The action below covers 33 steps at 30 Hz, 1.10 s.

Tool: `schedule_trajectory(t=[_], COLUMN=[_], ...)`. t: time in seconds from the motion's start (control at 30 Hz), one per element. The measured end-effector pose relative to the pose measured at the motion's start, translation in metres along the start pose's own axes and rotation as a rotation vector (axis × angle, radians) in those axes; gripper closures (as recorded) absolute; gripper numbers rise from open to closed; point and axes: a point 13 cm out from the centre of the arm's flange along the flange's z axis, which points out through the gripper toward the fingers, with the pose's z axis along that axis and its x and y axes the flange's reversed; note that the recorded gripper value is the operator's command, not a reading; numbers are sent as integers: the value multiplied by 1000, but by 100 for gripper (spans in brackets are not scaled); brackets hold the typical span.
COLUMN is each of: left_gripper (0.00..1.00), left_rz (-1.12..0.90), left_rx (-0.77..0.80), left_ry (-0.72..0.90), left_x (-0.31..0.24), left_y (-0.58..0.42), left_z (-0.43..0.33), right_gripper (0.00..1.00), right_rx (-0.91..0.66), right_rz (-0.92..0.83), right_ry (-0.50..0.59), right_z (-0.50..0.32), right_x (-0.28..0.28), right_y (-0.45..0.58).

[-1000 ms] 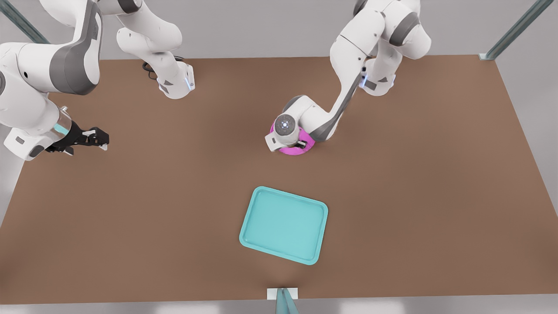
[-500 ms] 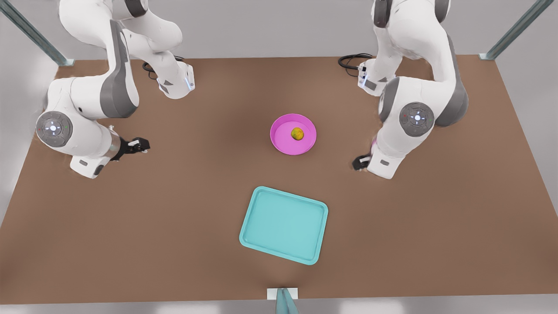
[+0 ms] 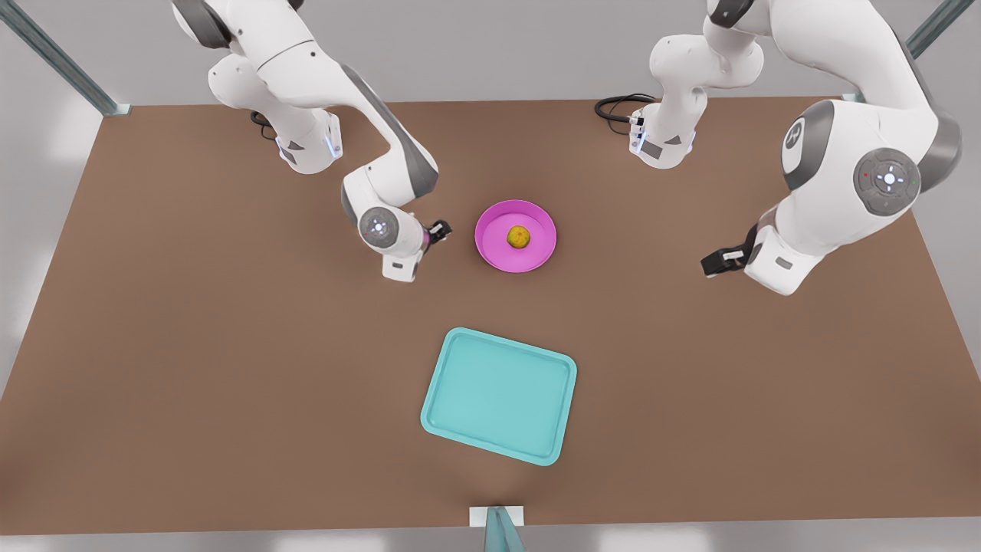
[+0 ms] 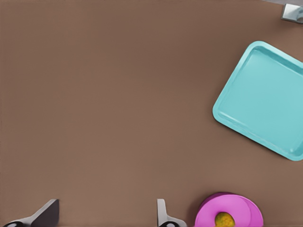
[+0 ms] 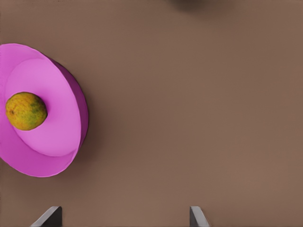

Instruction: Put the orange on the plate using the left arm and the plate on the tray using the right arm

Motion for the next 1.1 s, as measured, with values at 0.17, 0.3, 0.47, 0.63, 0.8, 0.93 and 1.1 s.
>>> schedule_trajectory(t=[0.17, 0.3, 0.47, 0.63, 0.8, 0.93, 1.1], left_gripper=[0, 0, 0, 0, 0, 0, 0], left_rz=[34, 60, 70, 76, 68, 73, 80], left_rx=[0, -4, 9, 6, -3, -5, -8], left_ry=[9, 20, -35, -50, -33, -29, -25], left_x=[2, 3, -1, 2, -3, -3, 2], left_y=[-1, -5, -1, 3, 11, 12, 14], left_z=[1, 5, -22, -35, -27, -26, -30], right_gripper=[0, 0, 0, 0, 0, 0, 25], right_rx=[-13, -51, -79, -104, -108, -107, -107], right_rz=[75, 139, 177, 212, 238, 237, 247], right_ry=[-17, -14, -7, 7, 23, 41, 50], right_z=[42, 73, 100, 128, 142, 156, 165], right_x=[-11, -22, -40, -55, -54, -50, -50], right_y=[22, 45, 70, 89, 93, 102, 104])
